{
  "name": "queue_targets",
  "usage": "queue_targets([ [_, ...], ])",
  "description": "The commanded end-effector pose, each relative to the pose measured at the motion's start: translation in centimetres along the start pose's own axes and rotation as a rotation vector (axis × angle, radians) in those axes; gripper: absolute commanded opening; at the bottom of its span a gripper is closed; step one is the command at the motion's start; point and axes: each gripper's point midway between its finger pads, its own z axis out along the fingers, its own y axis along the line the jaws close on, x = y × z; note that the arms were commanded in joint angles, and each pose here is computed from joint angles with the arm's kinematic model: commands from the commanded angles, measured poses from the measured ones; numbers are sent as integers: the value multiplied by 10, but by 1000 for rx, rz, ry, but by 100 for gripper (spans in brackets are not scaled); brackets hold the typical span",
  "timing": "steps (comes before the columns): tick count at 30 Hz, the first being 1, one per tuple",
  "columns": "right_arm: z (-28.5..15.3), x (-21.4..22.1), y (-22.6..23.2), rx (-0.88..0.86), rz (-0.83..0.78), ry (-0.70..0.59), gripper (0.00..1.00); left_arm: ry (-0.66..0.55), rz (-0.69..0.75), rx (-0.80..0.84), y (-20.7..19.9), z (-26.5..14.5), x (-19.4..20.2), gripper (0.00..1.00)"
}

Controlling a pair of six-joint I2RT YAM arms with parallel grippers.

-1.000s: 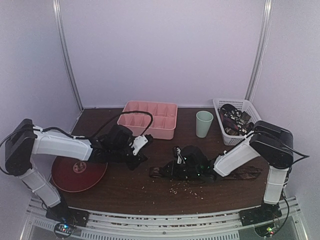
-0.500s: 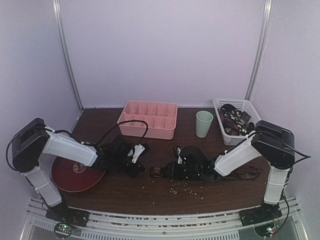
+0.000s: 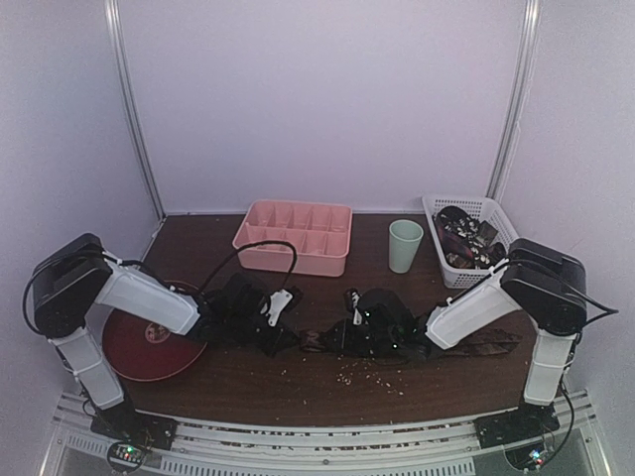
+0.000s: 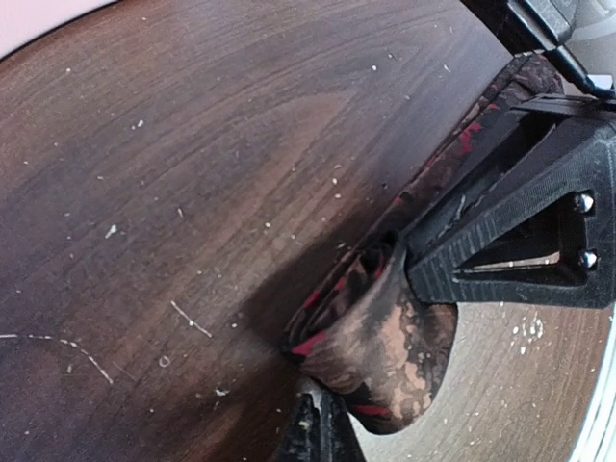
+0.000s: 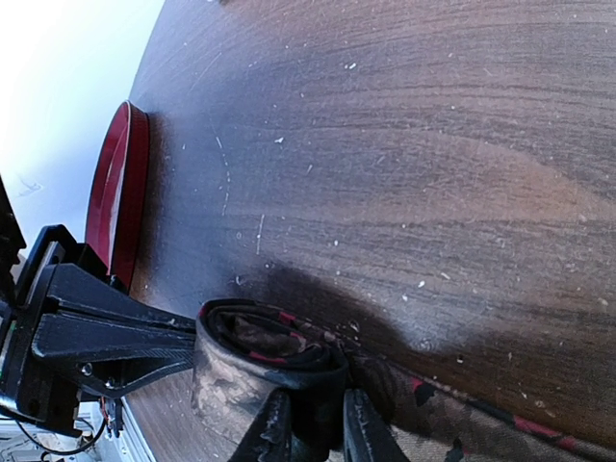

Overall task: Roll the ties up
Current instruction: Roll the tie at the center of the board.

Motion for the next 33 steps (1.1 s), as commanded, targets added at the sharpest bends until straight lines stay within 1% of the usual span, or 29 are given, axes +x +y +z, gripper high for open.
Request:
queue_targets([
  [1, -6, 2, -12, 57, -15, -3, 21, -31, -9, 66, -12, 5, -9, 0],
  [4, -7, 1, -12, 56, -16, -6, 21, -10, -23, 41, -7, 8, -5, 0],
  [7, -7, 1, -11, 53, -15, -4, 21, 26, -48, -55, 10, 10, 4, 0],
  [10, -7, 2, -12, 54, -16, -3, 21, 36, -61, -85, 15, 8, 8, 0],
  [13, -7, 1, -13, 55, -16, -5, 21, 28, -67, -49, 9, 10, 7, 0],
  [18, -8, 0, -13, 62, -20, -11, 21, -20, -65, 92, -16, 12, -6, 0],
  [21, -10, -1, -14, 72, -29, -15, 21, -45, -62, 142, -26, 11, -15, 0],
  [27, -13, -3, -13, 76, -40, -16, 22, -78, -61, 173, -34, 6, -29, 0],
  [33, -14, -4, -10, 69, -50, -18, 22, -76, -57, 175, -36, 8, -34, 0],
])
